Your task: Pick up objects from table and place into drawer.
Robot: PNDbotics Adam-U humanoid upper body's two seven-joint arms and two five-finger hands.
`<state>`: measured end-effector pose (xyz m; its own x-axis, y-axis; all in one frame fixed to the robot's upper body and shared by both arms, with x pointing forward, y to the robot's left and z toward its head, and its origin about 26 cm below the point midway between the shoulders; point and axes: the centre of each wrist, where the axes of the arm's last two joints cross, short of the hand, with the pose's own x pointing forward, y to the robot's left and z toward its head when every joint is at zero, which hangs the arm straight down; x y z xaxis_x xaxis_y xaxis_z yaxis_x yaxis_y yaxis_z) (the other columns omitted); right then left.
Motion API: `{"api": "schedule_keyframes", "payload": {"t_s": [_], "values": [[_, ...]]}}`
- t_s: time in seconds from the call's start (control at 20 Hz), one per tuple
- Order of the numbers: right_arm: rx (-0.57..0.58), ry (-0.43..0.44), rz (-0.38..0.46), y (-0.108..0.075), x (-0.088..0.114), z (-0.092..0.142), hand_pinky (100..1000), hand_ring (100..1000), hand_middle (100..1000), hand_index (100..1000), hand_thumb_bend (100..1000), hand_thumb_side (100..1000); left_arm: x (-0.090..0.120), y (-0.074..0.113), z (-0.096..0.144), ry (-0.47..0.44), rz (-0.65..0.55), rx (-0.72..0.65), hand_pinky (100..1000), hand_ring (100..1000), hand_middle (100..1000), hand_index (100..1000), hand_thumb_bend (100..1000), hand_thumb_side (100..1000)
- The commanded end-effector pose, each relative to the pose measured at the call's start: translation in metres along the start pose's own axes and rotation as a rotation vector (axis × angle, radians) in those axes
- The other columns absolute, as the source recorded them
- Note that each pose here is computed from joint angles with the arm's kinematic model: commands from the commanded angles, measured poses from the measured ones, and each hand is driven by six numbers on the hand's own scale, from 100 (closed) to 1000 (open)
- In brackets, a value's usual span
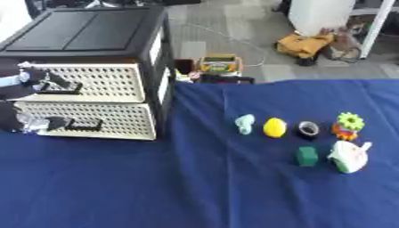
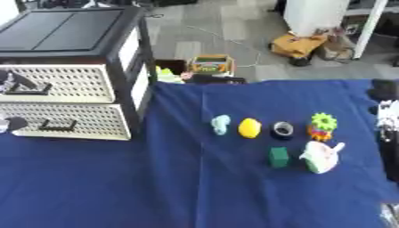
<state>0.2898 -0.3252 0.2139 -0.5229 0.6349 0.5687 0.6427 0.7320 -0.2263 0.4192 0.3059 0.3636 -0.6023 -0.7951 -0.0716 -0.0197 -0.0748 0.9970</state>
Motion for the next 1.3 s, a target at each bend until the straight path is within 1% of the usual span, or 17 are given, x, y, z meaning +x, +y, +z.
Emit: {"api": "schedule_keyframes", "payload": {"t_s": [0.05, 0.15, 0.25, 0.35, 0.4, 0.5, 0.7, 0.95, 1.3], "values": [[-0.003, -0.026, 0.000, -0.003, 0.005, -0.004, 623, 717, 601, 723, 100, 962, -0.001, 0.028, 0.015, 0.030, -0.004, 0.030, 100, 100, 100, 829, 349, 557], [-0.003, -0.027, 0.001, -0.004, 0.005, -0.004, 623, 718, 600, 723, 100, 961, -0.001, 0.033, 0.016, 0.051, 0.010, 0.019, 100, 100, 100, 823, 326, 525], [-0.003, -0.026, 0.000, -0.004, 0.005, -0.004, 624, 719, 600, 723, 100, 961, -0.001, 0.037, 0.016, 0.074, 0.026, 0.000, 100, 100, 100, 821, 322, 514], [-0.005, -0.024, 0.001, -0.005, 0.004, -0.004, 624, 719, 601, 722, 100, 961, 0.002, 0.051, 0.019, 0.086, 0.051, -0.099, 100, 100, 100, 835, 312, 508], [-0.007, -0.024, 0.001, -0.005, 0.004, -0.004, 624, 719, 600, 722, 100, 960, 0.003, 0.057, 0.020, 0.089, 0.064, -0.124, 100, 100, 100, 837, 306, 509], [-0.009, -0.024, 0.000, -0.005, 0.004, -0.004, 624, 719, 600, 722, 100, 959, 0.004, 0.061, 0.019, 0.096, 0.087, -0.142, 100, 100, 100, 843, 307, 511], [-0.017, -0.023, -0.002, -0.005, 0.004, -0.004, 623, 720, 599, 722, 100, 957, 0.000, 0.059, 0.014, 0.125, 0.107, -0.163, 100, 100, 100, 855, 312, 516], [-0.025, -0.021, -0.003, -0.006, 0.004, -0.004, 623, 721, 599, 721, 100, 957, -0.004, 0.052, 0.010, 0.135, 0.125, -0.182, 100, 100, 100, 878, 308, 522], [-0.030, -0.022, -0.006, -0.005, 0.004, -0.004, 623, 722, 597, 721, 100, 957, -0.009, 0.044, 0.004, 0.168, 0.126, -0.207, 100, 100, 100, 893, 305, 513]]}}
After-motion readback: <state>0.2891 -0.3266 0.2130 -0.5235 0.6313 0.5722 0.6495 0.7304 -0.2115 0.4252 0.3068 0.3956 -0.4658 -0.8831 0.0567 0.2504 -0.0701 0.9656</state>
